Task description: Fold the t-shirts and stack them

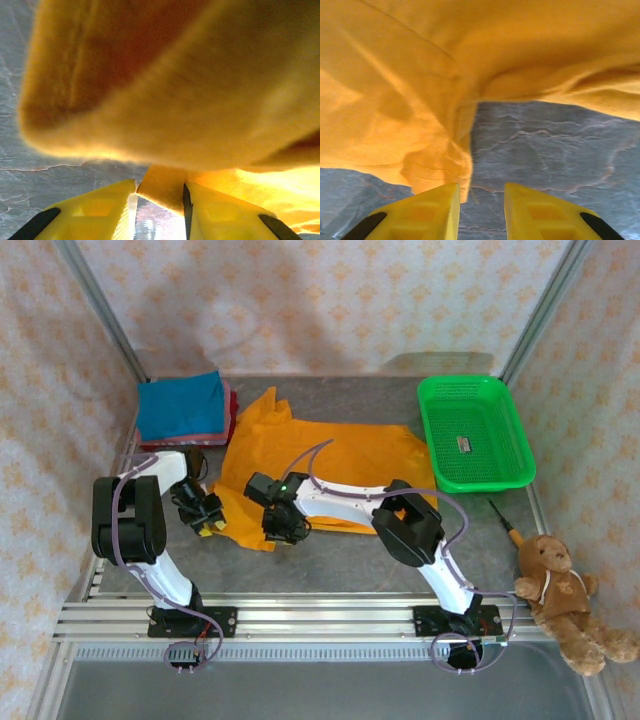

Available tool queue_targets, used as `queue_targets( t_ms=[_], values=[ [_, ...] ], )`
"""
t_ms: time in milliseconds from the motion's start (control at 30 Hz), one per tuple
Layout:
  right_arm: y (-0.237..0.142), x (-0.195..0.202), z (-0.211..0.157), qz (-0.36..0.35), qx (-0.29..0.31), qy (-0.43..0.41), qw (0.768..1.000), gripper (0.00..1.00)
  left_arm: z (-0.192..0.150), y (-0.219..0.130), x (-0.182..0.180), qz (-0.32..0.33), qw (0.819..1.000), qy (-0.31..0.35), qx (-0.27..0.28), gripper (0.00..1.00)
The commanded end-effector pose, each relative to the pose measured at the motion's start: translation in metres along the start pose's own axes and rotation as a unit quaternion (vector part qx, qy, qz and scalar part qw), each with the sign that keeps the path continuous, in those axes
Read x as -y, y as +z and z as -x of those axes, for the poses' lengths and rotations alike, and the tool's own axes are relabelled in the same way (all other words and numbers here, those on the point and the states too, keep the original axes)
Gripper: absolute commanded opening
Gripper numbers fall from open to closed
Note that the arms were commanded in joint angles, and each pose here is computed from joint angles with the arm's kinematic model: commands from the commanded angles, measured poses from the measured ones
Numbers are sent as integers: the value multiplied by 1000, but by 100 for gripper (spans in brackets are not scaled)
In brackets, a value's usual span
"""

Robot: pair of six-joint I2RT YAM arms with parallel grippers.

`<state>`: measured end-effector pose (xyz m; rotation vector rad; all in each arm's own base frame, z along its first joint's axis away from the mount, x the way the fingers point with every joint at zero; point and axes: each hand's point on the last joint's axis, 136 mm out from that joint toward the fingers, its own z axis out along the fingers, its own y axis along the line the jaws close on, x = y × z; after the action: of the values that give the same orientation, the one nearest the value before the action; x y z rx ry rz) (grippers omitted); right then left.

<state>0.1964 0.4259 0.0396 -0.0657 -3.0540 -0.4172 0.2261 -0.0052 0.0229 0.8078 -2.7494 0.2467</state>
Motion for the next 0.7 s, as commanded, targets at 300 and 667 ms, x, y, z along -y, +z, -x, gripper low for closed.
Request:
queue_targets(
  t_ms=[300, 667],
  values=[
    [23, -12, -8, -3, -31, -4, 999, 23, 6, 3, 0, -3, 1000, 0, -6, 22],
    [14, -13, -4, -8, -19, -21, 1000, 0, 5, -9, 4, -15, 1000, 4, 9, 0]
  ],
)
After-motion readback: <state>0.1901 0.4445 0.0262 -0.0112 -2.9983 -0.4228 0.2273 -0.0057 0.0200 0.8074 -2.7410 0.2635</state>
